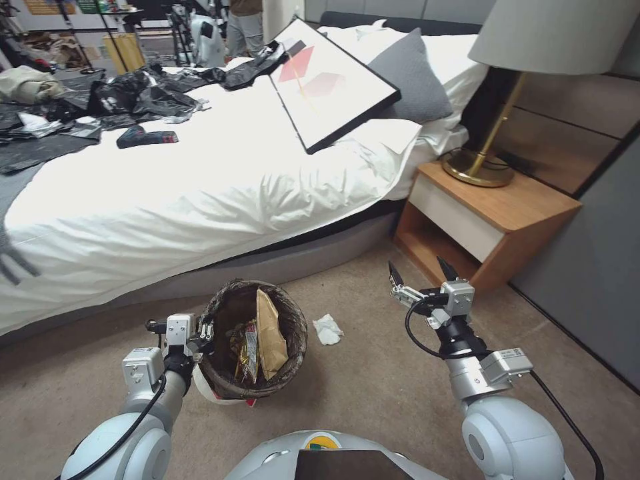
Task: Pick up the trash bin, then pick up the garbage from the floor and place it into the trash bin.
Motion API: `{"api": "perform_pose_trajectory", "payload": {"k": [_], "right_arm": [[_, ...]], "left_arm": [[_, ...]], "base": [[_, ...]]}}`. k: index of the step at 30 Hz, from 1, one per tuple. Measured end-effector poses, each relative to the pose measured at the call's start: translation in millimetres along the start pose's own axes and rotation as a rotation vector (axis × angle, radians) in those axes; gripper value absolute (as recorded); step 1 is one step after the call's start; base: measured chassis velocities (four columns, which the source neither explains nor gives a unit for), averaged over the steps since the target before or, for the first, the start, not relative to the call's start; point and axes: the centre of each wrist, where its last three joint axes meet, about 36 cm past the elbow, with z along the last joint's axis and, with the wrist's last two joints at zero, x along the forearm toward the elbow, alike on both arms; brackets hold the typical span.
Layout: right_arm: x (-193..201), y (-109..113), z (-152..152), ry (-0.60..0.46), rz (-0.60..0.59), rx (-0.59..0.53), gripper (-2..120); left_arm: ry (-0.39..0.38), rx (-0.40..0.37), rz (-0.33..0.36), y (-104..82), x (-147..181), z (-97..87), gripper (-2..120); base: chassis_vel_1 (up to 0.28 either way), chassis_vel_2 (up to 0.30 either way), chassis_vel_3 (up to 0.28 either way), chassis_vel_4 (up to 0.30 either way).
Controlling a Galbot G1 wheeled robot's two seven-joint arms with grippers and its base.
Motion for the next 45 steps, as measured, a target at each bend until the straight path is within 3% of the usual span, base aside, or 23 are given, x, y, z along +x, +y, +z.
{"api": "perform_pose_trajectory", "payload": {"k": [16,21,26,28,31,36,39,45], "right_arm": [[0.2,-8.0,5.7,0.032,0.026,0.011,100],[-6.2,-20.1,15.0,0.109,0.047,-0.009,100],[-25.2,-31.7,25.6,0.220,0.024,-0.133,100],[-25.2,-31.7,25.6,0.220,0.024,-0.133,100],[-56.3,-42.4,48.0,0.316,0.000,-0.154,100],[-75.9,-50.6,68.6,0.370,-0.008,-0.136,100],[-96.2,-57.4,95.4,0.453,-0.024,-0.127,100],[-115.3,-56.6,127.7,0.536,-0.046,-0.120,100]], "left_arm": [[-0.012,-0.009,-0.021,0.1,1.2,2.0,7],[-0.014,-0.008,-0.021,0.0,1.0,1.7,7],[-0.014,-0.009,-0.021,0.1,1.0,1.6,7],[-0.014,-0.009,-0.021,0.1,1.0,1.6,7],[-0.011,-0.009,-0.021,0.6,1.3,1.9,7],[-0.008,-0.009,-0.022,1.1,1.7,2.4,7],[-0.004,-0.009,-0.023,1.4,2.2,3.0,7],[0.001,-0.008,-0.024,1.7,2.8,3.9,7]], "base": [[0.081,0.085,0.083,0.080],[0.000,0.000,0.000,0.000],[0.000,0.000,0.000,0.000],[0.000,0.000,0.000,0.000],[0.000,0.000,0.000,0.000],[0.000,0.000,0.000,0.000],[0.000,0.000,0.000,0.000],[0.000,0.000,0.000,0.000]]}}
